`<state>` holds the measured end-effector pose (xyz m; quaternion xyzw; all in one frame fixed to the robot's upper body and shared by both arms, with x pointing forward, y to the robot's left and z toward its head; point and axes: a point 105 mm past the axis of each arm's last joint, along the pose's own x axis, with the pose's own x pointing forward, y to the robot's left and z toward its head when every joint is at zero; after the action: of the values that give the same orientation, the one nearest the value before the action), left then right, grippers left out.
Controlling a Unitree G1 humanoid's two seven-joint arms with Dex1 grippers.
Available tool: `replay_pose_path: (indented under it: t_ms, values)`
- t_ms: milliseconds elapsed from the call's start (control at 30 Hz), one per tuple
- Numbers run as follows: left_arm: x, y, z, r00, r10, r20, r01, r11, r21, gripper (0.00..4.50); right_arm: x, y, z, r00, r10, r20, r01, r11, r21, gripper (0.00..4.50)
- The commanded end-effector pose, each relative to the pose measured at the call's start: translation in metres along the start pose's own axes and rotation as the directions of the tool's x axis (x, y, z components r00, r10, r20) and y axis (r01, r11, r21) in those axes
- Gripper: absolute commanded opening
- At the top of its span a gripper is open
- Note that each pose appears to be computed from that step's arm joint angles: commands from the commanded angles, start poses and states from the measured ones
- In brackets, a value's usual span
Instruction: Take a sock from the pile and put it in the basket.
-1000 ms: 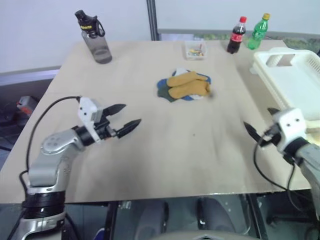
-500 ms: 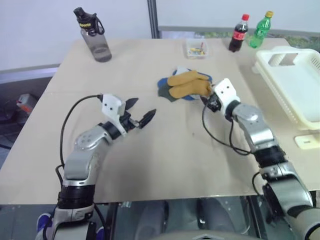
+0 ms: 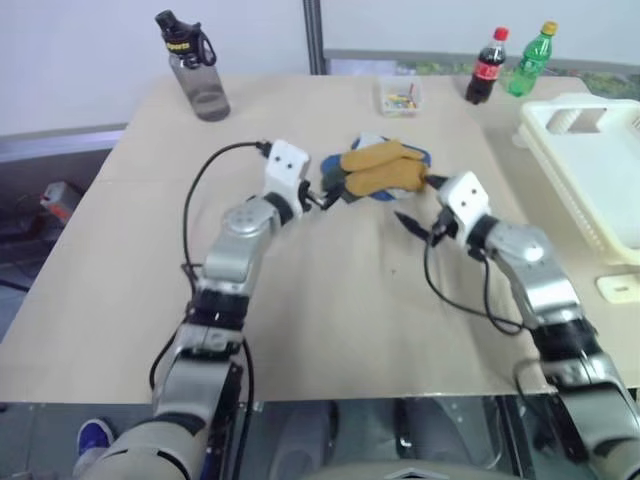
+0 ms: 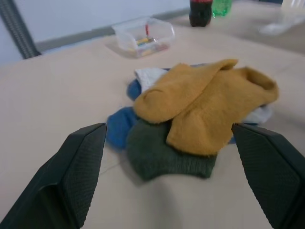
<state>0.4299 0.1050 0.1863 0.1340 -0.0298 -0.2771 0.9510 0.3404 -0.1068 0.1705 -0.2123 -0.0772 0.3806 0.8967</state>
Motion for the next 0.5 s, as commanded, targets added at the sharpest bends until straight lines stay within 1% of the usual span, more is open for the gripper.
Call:
replay_pose_path:
  t_ms: [33, 133, 200, 233, 267, 367, 500]
  values:
    - [0.021, -0.001, 0.007, 0.999, -0.038, -0.016, 0.039, 0.997, 0.069, 4.5, -0.024, 0.004, 0.043, 0.997, -0.018, 0.081, 0.021, 0.999, -0.039, 4.47]
    - [0.04, -0.003, 0.01, 0.997, -0.05, -0.056, 0.054, 0.994, 0.09, 4.5, -0.042, 0.011, 0.05, 0.997, -0.064, 0.051, 0.067, 0.996, -0.059, 4.47]
    - [0.047, -0.004, 0.01, 0.996, -0.055, -0.077, 0.062, 0.994, 0.094, 4.5, -0.048, 0.012, 0.052, 0.994, -0.104, 0.036, 0.106, 0.993, -0.058, 4.47]
    - [0.05, -0.005, 0.01, 0.995, -0.048, -0.089, 0.057, 0.994, 0.094, 3.97, -0.051, 0.012, 0.052, 0.992, -0.126, 0.031, 0.128, 0.99, -0.054, 4.5]
    - [0.052, -0.005, 0.01, 0.994, -0.045, -0.099, 0.054, 0.994, 0.092, 3.65, -0.053, 0.012, 0.053, 0.989, -0.144, 0.026, 0.145, 0.988, -0.051, 4.5]
    - [0.057, -0.007, 0.008, 0.99, -0.028, -0.138, 0.044, 0.992, 0.117, 2.33, -0.058, 0.011, 0.052, 0.981, -0.193, 0.01, 0.193, 0.98, -0.043, 4.5]
    - [0.06, -0.006, 0.008, 0.986, 0.005, -0.168, 0.02, 0.99, 0.141, 2.33, -0.063, 0.01, 0.05, 0.973, -0.231, -0.006, 0.23, 0.972, -0.039, 4.5]
